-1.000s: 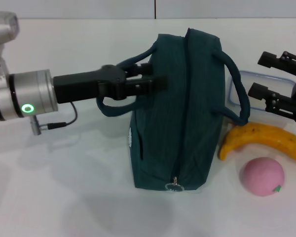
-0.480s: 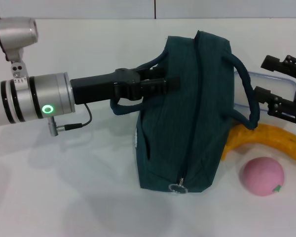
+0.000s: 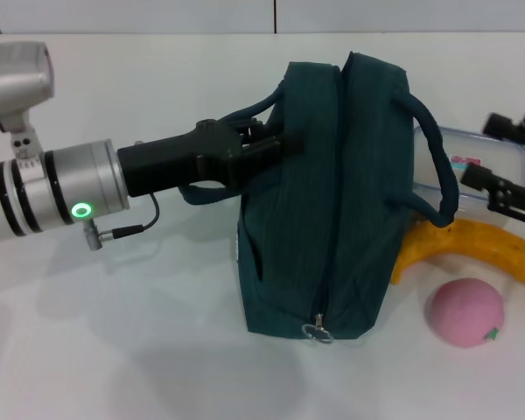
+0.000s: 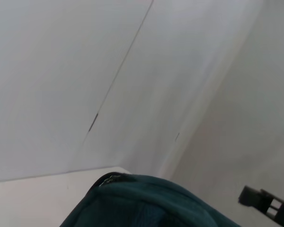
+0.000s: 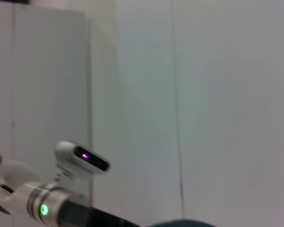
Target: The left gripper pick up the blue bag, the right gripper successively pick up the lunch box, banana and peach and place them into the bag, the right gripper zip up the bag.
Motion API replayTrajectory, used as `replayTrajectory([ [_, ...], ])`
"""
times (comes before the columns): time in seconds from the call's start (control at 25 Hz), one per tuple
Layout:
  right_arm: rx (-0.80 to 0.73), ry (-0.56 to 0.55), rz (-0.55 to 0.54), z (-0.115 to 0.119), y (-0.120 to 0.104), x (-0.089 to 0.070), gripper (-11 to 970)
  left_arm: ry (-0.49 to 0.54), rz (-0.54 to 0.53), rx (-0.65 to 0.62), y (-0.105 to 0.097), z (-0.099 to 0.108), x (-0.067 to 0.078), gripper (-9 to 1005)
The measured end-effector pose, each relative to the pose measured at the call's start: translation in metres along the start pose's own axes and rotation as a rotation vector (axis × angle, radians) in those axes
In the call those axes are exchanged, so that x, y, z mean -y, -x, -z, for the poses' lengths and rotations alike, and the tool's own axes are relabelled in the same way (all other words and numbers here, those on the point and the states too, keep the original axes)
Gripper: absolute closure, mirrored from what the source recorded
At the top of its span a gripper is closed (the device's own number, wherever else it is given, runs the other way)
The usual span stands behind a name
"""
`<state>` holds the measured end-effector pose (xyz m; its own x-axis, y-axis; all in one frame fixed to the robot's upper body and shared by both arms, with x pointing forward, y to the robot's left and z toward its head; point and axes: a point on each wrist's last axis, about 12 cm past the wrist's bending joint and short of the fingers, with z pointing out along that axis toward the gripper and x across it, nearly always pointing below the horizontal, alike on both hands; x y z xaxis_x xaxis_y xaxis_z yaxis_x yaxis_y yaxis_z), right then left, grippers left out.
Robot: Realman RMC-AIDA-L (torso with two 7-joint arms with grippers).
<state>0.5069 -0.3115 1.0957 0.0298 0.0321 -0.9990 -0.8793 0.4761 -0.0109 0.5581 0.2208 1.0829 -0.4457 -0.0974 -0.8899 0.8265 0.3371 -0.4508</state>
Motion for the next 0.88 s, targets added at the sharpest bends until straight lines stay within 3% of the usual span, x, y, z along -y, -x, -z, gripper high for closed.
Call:
replayTrajectory([
  [0.28, -0.109, -0.001, -0.053, 0.023, -0.013, -0.005, 267, -0.029, -0.085, 0.017, -0.007, 0.006, 0.006, 760],
  [0.6, -0.295, -0.025, -0.143, 0.019, -0.03, 0.003, 267, -0.046, -0.125, 0.031, -0.005, 0.0, 0.008, 943],
  [0.88, -0.346, -0.091, -0.152, 0.017, -0.035, 0.014, 267, -0.037, -0.129, 0.049, -0.003, -0.001, 0.007, 948],
])
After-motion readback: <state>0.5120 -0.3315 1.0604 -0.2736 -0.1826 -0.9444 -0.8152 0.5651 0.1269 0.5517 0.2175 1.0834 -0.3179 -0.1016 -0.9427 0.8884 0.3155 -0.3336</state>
